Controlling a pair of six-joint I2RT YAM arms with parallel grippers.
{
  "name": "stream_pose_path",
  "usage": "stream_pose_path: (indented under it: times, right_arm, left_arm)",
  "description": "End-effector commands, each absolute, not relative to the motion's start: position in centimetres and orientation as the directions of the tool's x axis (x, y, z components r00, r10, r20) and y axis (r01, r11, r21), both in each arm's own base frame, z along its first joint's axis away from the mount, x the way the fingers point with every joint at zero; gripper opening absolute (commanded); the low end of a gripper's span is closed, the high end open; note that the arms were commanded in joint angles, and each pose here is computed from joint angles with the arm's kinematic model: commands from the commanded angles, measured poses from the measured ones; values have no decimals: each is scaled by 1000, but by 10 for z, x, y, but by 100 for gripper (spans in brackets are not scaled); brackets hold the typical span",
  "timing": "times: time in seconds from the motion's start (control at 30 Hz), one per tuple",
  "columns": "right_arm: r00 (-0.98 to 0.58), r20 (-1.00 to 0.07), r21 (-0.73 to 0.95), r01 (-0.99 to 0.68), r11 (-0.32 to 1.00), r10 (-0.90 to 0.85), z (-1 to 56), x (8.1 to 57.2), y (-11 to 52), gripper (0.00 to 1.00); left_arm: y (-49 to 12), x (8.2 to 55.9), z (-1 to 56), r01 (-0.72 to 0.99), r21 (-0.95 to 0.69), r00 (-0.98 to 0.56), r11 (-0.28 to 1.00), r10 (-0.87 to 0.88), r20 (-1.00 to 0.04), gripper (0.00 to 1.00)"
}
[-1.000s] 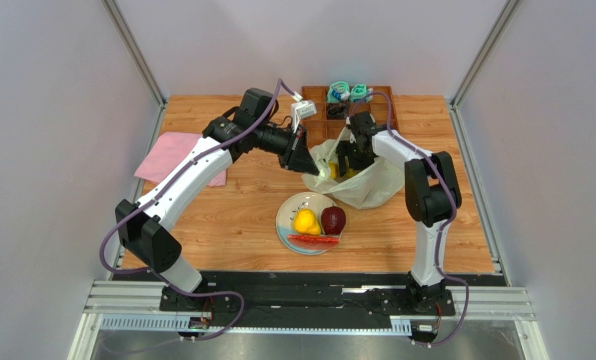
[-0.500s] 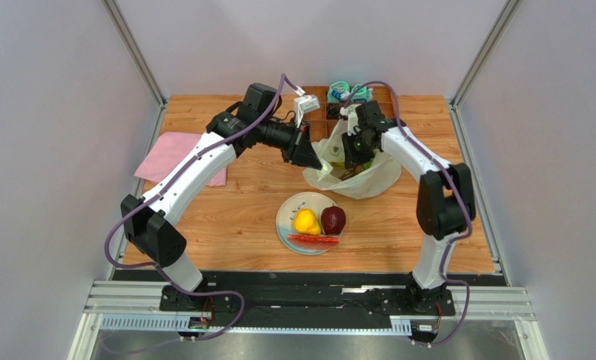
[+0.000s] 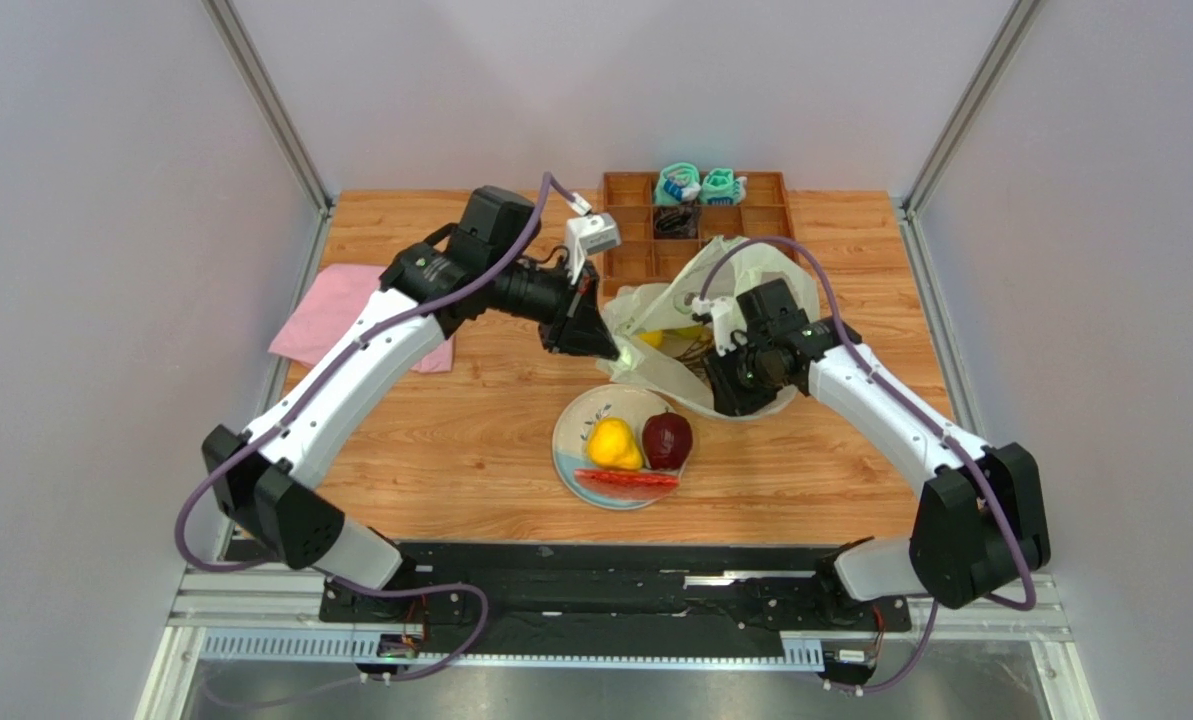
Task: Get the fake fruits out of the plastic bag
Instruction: Adjust the plastic bag at the center of the board.
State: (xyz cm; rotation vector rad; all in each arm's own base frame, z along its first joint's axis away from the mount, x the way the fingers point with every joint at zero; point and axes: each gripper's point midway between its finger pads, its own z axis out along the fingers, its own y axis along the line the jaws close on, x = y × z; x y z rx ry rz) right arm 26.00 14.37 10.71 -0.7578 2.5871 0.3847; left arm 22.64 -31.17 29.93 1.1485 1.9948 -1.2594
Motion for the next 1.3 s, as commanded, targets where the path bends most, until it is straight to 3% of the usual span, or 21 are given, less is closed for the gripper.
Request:
stream_pose_path:
  times: [0.0,0.1,0.33,0.7,0.83,0.9,1.27]
  right_arm:
    - [-722,-541,167,-594,787,-431,122,258,167,39]
    - [-731,-564,213,-577,788,-383,124,285,193,48]
    - [-756,-548,286,-571,769,-357,123,335,237,41]
    - [-878,-452,418,-365,832,-158,105,378,269,42]
    - [-890,-444,402,-299,865,-101,99,398,269,59]
    - [-891,-447,390,-279,878,-84,96,410,269,63]
    - [-920,-390,467,-242,851,-48,100,413,278,64]
  left_arm:
    - [-288,192,313,914,-372,-405,162,400,-822,0]
    - [-283,186,295,905,-392,-424,166,428,-798,0]
    - [-288,191,293,907,-391,-418,154,442,-794,0]
    - [-298,194,311,906,-406,-416,119,422,-806,0]
    - [-301,191,313,899,-425,-427,104,421,-800,0]
    - [-302,189,314,898,-429,-428,98,421,-799,0]
    - [-309,187,311,882,-465,-452,78,417,-788,0]
